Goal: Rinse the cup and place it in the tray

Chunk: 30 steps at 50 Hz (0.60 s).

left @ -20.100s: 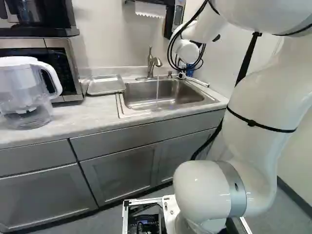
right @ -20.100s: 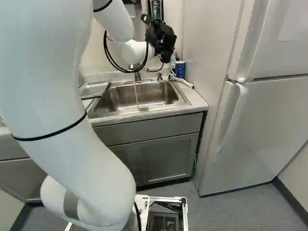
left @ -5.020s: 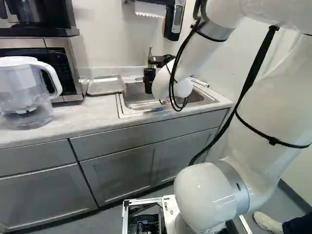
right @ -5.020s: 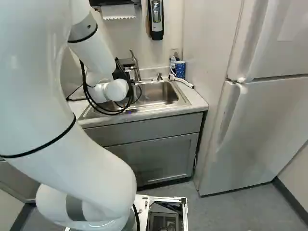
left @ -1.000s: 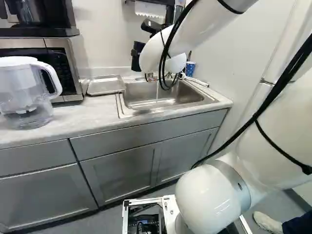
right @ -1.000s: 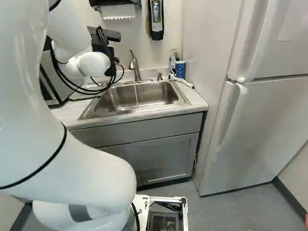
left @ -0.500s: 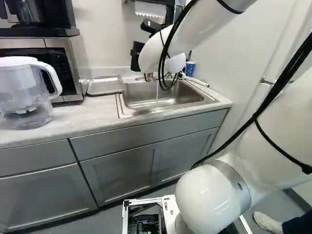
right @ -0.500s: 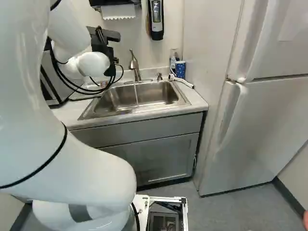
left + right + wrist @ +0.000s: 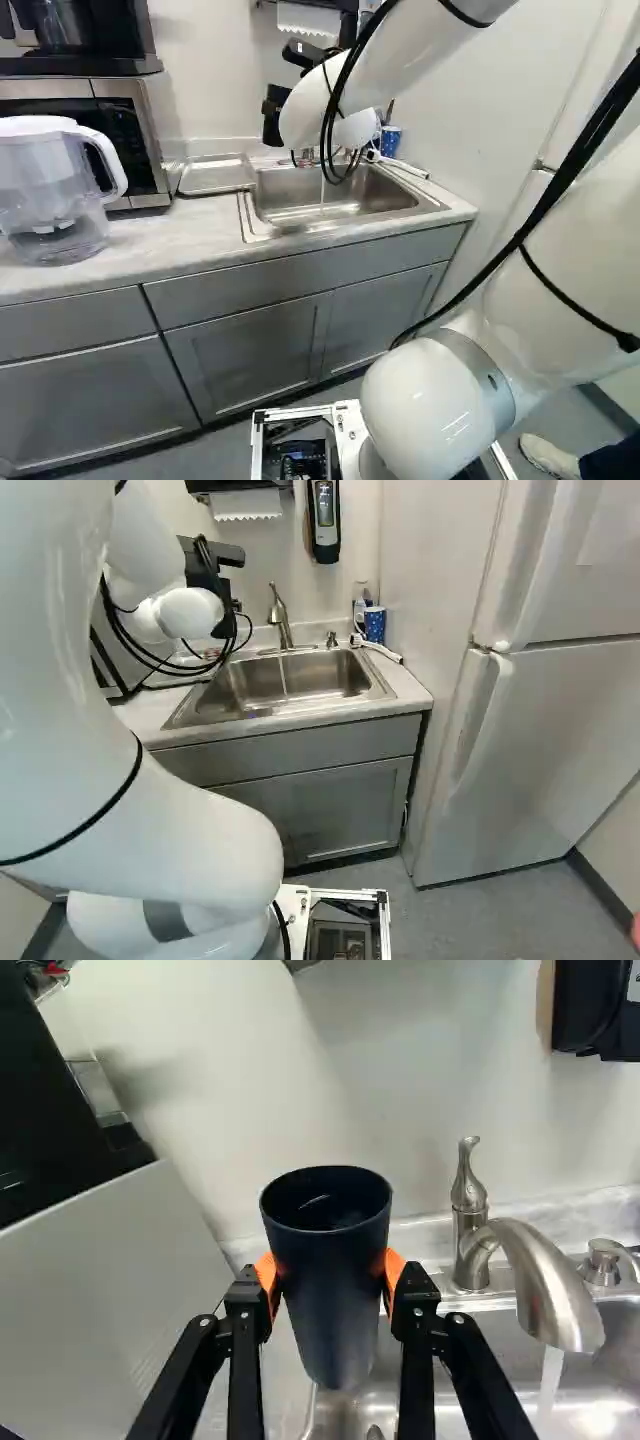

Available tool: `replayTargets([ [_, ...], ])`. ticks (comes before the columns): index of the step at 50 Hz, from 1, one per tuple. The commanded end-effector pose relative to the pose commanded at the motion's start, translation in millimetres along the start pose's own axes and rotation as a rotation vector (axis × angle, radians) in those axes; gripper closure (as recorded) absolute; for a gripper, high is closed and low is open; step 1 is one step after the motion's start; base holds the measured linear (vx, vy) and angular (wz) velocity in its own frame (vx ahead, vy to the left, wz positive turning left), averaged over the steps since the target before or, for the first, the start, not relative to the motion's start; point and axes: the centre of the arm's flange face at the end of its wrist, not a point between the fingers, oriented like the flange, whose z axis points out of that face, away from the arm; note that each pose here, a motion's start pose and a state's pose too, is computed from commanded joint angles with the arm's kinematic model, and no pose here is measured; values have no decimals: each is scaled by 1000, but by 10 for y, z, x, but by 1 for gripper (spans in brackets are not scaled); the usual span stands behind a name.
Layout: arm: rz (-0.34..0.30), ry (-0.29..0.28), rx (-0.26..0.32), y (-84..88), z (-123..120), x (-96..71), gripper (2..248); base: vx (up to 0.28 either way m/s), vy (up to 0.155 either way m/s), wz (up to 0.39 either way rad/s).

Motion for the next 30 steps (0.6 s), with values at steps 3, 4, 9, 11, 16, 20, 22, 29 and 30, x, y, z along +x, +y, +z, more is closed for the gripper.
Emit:
replayTargets([
  [3, 21, 0, 0, 0, 0, 0, 129, 0, 0, 0],
  [4, 29, 0, 0, 0, 0, 0, 129, 0, 0, 0],
  [9, 76, 0, 0, 0, 0, 0, 129, 0, 0, 0],
  [11, 96, 0, 0, 0, 0, 0, 129, 0, 0, 0],
  [16, 147, 0, 0, 0, 0, 0, 129, 0, 0, 0],
  [20, 189, 0, 0, 0, 0, 0, 129, 0, 0, 0],
  [22, 210, 0, 0, 0, 0, 0, 129, 0, 0, 0],
  [29, 284, 0, 0, 0, 0, 0, 129, 0, 0, 0],
  [30, 294, 0, 0, 0, 0, 0, 129, 0, 0, 0],
])
